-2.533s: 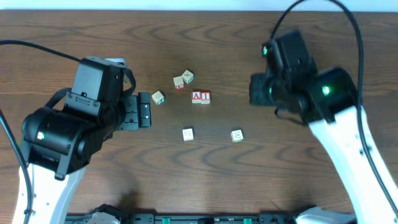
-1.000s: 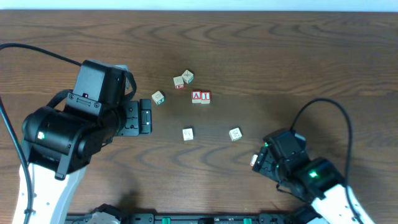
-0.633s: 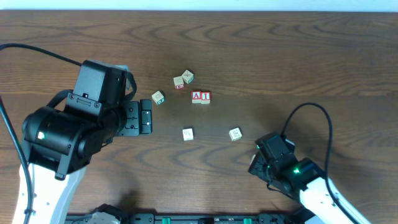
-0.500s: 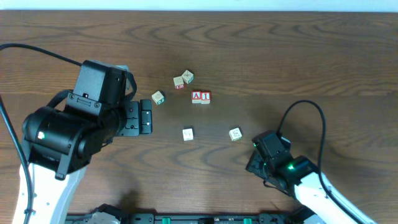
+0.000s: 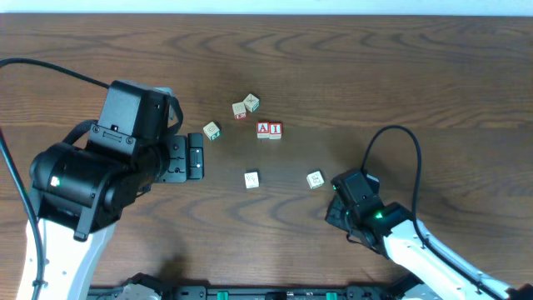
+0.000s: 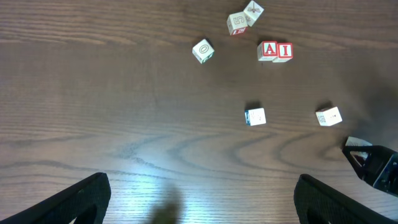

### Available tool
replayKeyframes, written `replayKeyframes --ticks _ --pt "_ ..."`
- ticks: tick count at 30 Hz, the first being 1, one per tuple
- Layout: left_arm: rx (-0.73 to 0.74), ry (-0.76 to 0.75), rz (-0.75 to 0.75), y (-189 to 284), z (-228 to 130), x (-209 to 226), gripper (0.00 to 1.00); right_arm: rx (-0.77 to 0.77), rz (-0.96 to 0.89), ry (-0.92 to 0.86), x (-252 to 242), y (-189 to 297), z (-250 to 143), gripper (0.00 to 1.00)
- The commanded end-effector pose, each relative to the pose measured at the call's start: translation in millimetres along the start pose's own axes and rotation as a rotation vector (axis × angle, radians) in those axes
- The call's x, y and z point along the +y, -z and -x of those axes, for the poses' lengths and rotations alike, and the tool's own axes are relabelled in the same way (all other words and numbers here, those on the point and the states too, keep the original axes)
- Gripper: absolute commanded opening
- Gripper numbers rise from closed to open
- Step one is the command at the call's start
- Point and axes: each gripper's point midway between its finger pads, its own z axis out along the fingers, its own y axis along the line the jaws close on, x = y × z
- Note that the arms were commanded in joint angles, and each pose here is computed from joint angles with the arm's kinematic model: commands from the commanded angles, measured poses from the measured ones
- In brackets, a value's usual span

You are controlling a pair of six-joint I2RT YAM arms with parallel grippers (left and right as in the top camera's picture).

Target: Spell out Ai2

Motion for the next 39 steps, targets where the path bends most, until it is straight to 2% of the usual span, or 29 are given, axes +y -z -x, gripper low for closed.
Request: replayKeyframes --ticks 1,4,6,8,11,13,16,19,20,24,26,34,39 --pt "-0.002 0.012 -0.009 1.1 0.9 -1.5 0.95 -0.062 0.0 0.023 2.3 -0.7 12.0 0.25" --pt "-0.009 0.013 -0.012 1.1 2.7 -2.2 0.96 -0.163 0.06 0.059 19.1 2.9 36.7 0.25" --pt "-0.016 0.013 -0.013 1.1 4.3 -2.7 0.95 -0.256 0.059 0.087 23.8 9.3 59.6 0.22" --pt "-0.016 0.012 -0.013 1.1 4.2 -2.6 0.95 -0.318 0.055 0.091 26.5 14.9 74.7 0.24" --pt "-0.009 0.002 -0.005 1.1 2.6 -1.1 0.95 -0.347 0.048 0.082 25.9 16.9 80.8 0.48" --pt "-0.007 0.001 0.01 1.1 1.7 1.7 0.95 -0.359 0.055 0.106 28.8 17.9 83.2 0.82" --pt "-0.008 0.002 0.009 1.1 2.0 1.5 0.95 -0.373 0.071 0.128 33.9 20.1 86.5 0.92" --pt "-0.008 0.001 0.009 1.1 2.0 1.6 0.95 -0.401 0.074 0.131 38.6 25.9 94.6 0.92" --pt "-0.008 0.001 0.01 1.0 2.0 1.6 0.95 -0.426 0.056 0.123 36.9 29.1 100.4 0.89" --pt "-0.007 0.001 0.01 1.0 1.9 1.6 0.95 -0.487 -0.007 0.061 20.7 34.4 117.6 0.61" --pt "-0.009 0.001 0.009 1.0 2.2 1.5 0.95 -0.484 -0.013 0.015 11.9 33.7 123.7 0.54" --pt "-0.032 0.004 0.001 1.1 7.9 -0.5 0.95 -0.339 0.091 -0.232 -2.1 16.1 127.8 0.56" --pt "-0.035 0.004 0.0 1.1 8.7 -0.8 0.96 -0.209 0.066 -0.229 4.6 -6.0 121.0 0.59"
